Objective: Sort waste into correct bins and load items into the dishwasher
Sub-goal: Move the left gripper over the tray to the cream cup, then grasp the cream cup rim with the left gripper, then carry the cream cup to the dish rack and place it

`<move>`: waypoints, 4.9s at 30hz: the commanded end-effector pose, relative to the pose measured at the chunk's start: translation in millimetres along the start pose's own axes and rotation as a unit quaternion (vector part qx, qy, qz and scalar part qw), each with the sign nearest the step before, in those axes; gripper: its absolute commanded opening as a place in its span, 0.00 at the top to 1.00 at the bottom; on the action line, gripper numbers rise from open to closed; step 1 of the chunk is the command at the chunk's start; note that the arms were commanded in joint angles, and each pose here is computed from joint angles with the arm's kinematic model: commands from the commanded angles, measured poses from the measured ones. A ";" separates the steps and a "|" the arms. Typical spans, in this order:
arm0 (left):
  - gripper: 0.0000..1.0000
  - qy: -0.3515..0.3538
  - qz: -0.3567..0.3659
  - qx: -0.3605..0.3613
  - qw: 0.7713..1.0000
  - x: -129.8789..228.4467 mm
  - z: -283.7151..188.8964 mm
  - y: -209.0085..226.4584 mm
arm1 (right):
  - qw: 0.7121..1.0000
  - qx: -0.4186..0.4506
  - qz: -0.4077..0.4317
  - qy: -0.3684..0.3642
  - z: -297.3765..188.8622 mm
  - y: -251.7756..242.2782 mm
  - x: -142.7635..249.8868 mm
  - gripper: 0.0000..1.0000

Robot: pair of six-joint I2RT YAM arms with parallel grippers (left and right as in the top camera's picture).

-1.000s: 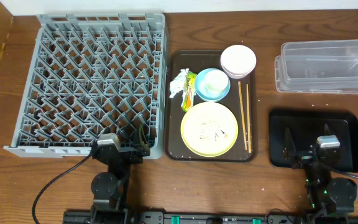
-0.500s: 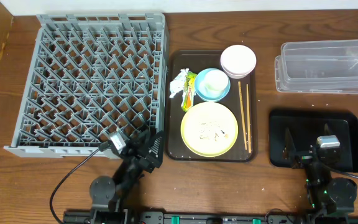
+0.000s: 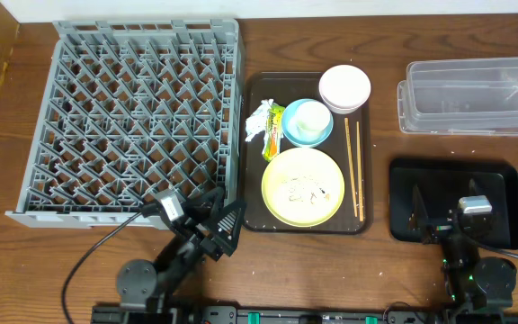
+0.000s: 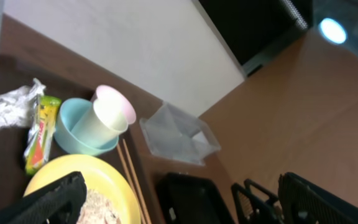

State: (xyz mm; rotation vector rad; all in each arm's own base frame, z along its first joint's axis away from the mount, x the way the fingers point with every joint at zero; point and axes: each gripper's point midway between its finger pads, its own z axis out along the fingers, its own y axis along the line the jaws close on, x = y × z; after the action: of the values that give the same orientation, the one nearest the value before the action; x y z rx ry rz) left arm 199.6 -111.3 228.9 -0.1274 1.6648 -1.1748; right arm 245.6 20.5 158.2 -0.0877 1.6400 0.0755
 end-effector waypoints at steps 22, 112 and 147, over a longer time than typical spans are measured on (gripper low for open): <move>0.01 0.411 0.070 -0.402 0.815 -60.3 -7.6 31.7 | 1.000 -0.004 -0.004 0.000 -0.1 2.1 0.8 0.01; 0.92 0.508 0.229 -0.233 0.797 124.2 286.8 93.6 | 1.000 -0.004 -0.004 0.000 -0.1 2.1 0.8 0.01; 0.92 0.203 -0.300 -0.120 0.924 -207.1 182.3 180.6 | 1.000 -0.004 -0.004 0.000 -0.1 2.1 0.8 0.01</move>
State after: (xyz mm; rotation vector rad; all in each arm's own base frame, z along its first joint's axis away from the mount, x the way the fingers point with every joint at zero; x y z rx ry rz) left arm 511.9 -25.1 251.7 -0.4509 2.2456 -1.3222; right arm 245.6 20.5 158.1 -0.0874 1.6400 0.0752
